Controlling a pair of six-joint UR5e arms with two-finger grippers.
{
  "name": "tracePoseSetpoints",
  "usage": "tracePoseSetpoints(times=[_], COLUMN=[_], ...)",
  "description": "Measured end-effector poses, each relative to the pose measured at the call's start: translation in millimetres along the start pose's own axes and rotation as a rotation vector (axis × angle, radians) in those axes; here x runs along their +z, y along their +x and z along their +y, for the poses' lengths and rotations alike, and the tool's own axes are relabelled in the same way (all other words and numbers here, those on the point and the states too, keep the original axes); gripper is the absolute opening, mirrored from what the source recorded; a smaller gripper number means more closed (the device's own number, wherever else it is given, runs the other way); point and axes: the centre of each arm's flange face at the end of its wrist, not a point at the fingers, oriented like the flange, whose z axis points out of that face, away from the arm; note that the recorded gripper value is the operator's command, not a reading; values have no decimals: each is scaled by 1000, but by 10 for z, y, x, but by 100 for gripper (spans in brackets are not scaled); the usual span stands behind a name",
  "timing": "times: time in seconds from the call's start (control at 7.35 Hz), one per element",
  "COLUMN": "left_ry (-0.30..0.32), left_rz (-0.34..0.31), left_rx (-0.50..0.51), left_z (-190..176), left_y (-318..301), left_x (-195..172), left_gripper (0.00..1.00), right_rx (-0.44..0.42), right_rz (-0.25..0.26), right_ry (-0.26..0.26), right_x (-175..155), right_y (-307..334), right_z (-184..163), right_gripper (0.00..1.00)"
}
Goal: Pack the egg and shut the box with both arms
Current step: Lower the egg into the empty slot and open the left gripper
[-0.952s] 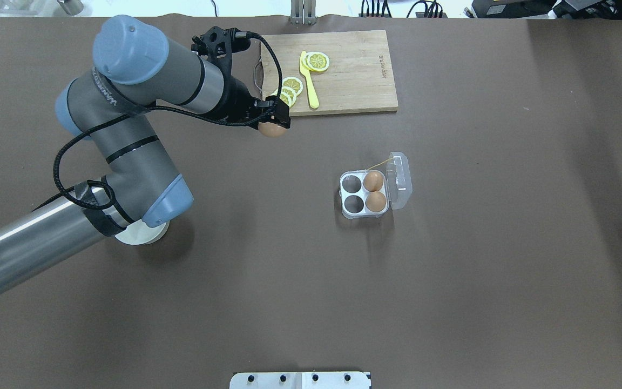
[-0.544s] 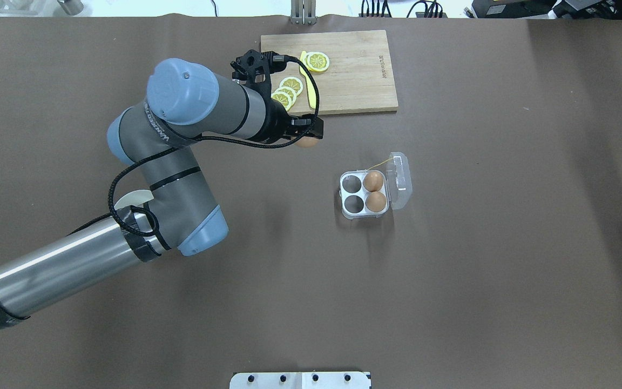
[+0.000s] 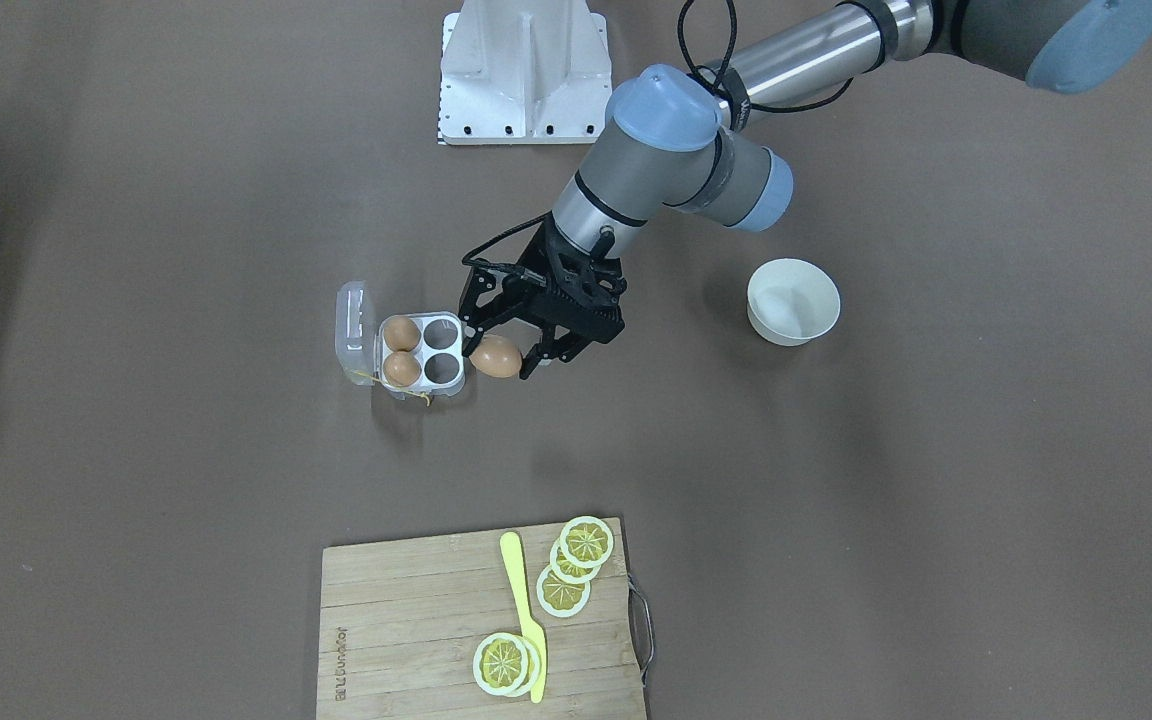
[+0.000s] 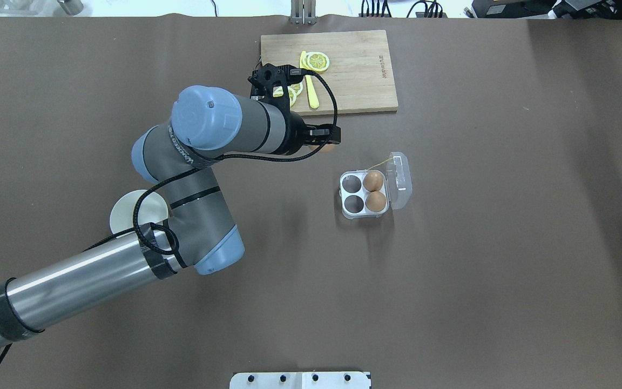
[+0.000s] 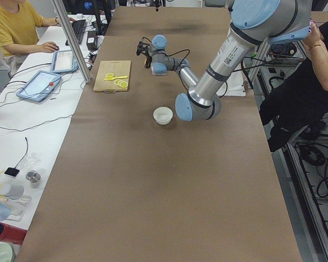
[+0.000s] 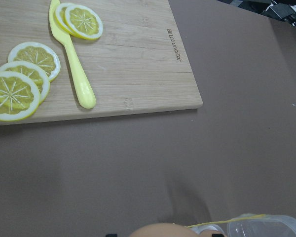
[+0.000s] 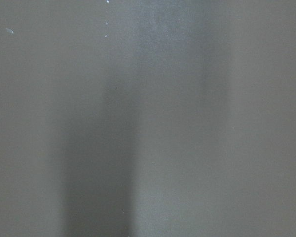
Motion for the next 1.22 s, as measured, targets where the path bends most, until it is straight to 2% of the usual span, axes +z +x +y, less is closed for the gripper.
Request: tracePoseSetpoints(times=[0.41,1.22], left_ry=[61,36], left_rz=[-2,-28], left_rx=[5,14], left_z=[242,447], left_y=[228,362], left_x=[204,515], left_gripper=[59,59], right_rx=[1,0], right_rz=[0,0], right_ry=[0,1], right_x=[1,-4], right_y=[5,1], right_z=[7,2], right_gripper=[100,100])
